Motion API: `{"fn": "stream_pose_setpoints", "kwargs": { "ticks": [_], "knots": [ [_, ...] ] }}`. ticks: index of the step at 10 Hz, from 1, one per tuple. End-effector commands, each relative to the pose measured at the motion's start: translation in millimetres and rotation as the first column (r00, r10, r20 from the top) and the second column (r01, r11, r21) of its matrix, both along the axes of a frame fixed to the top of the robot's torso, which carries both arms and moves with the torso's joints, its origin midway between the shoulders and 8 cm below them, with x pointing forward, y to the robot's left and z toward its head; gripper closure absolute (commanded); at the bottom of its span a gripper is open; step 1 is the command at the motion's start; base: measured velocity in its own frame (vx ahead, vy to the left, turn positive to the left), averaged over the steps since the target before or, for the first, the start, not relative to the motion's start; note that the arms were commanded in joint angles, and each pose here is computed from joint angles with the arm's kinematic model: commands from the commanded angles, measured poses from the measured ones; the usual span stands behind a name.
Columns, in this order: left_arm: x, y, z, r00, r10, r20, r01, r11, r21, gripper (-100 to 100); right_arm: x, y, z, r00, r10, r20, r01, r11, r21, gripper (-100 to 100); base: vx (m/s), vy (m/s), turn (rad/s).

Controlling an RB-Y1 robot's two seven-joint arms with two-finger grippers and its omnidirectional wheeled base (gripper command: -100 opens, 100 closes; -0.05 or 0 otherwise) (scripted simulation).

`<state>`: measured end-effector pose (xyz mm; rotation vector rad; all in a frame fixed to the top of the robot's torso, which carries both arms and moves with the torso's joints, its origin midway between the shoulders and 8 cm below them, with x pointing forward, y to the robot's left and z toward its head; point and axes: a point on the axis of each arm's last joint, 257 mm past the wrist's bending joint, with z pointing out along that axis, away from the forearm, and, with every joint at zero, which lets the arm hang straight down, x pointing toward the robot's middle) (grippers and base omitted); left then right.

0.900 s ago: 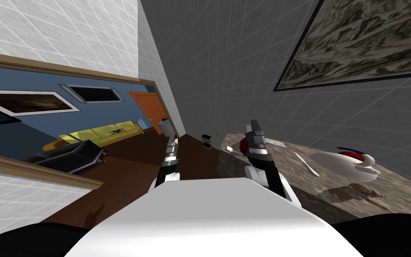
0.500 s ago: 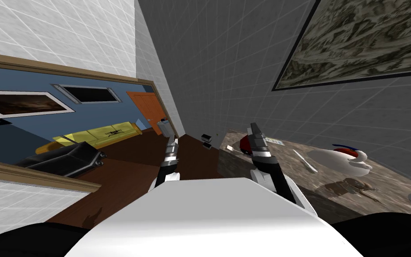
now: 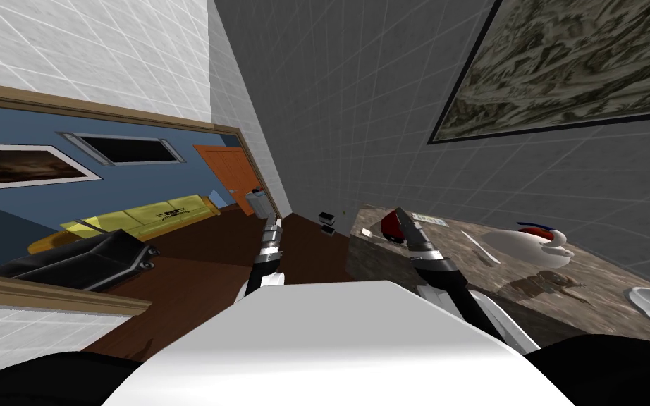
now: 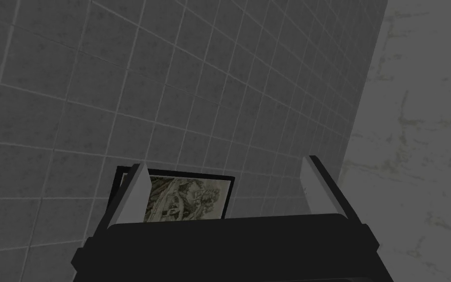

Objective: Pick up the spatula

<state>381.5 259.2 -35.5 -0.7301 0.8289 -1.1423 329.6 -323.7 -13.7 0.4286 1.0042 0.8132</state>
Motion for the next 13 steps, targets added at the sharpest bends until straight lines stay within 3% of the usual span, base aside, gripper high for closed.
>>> {"fn": "stream_pose_setpoints", "kwargs": {
  "ticks": [1, 3, 4, 6, 7, 8, 9, 10, 11, 12, 13],
  "knots": [
    [0.0, 0.0, 0.0, 1.000, 0.000, 0.000, 0.000, 1.000, 0.000, 0, -1.6, -5.6, -7.9, 0.999, -0.006, -0.033, 0.005, 0.999, -0.034, -100, 0.018, 0.064, -0.022],
    [0.0, 0.0, 0.0, 1.000, 0.000, 0.000, 0.000, 1.000, 0.000, 0, -9.0, -20.5, -37.2, 0.991, -0.037, -0.131, 0.020, 0.992, -0.128, -100, 0.042, 0.060, -0.039],
    [0.0, 0.0, 0.0, 1.000, 0.000, 0.000, 0.000, 1.000, 0.000, 0, -10.1, -20.5, -39.9, 0.989, -0.036, -0.142, 0.016, 0.991, -0.134, -100, 0.041, 0.058, -0.017],
    [0.0, 0.0, 0.0, 1.000, 0.000, 0.000, 0.000, 1.000, 0.000, 0, -20.3, -35.8, -70.6, 0.968, -0.073, -0.241, 0.015, 0.972, -0.233, -100, 0.061, 0.080, -0.020],
    [0.0, 0.0, 0.0, 1.000, 0.000, 0.000, 0.000, 1.000, 0.000, 0, -22.9, -36.0, -75.3, 0.963, -0.071, -0.260, 0.006, 0.970, -0.243, -100, 0.064, 0.062, -0.017],
    [0.0, 0.0, 0.0, 1.000, 0.000, 0.000, 0.000, 1.000, 0.000, 0, -30.3, -44.2, -92.5, 0.945, -0.093, -0.313, -0.003, 0.956, -0.293, -100, 0.062, 0.055, 0.000],
    [0.0, 0.0, 0.0, 1.000, 0.000, 0.000, 0.000, 1.000, 0.000, 0, -31.1, -43.9, -94.1, 0.943, -0.090, -0.320, -0.010, 0.954, -0.298, -100, 0.049, 0.040, -0.009],
    [0.0, 0.0, 0.0, 1.000, 0.000, 0.000, 0.000, 1.000, 0.000, 0, -41.2, -52.8, -113.3, 0.918, -0.115, -0.379, -0.027, 0.937, -0.349, -100, 0.071, 0.047, 0.002],
    [0.0, 0.0, 0.0, 1.000, 0.000, 0.000, 0.000, 1.000, 0.000, 0, -40.7, -51.9, -113.3, 0.918, -0.111, -0.381, -0.033, 0.935, -0.353, -100, 0.063, 0.038, -0.002],
    [0.0, 0.0, 0.0, 1.000, 0.000, 0.000, 0.000, 1.000, 0.000, 0, -51.5, -60.7, -132.0, 0.889, -0.136, -0.437, -0.059, 0.913, -0.403, -100, 0.080, 0.046, 0.005],
    [0.0, 0.0, 0.0, 1.000, 0.000, 0.000, 0.000, 1.000, 0.000, 0, -51.8, -60.2, -132.6, 0.888, -0.133, -0.440, -0.065, 0.911, -0.407, -100, 0.064, 0.038, -0.002]
  ]
}}
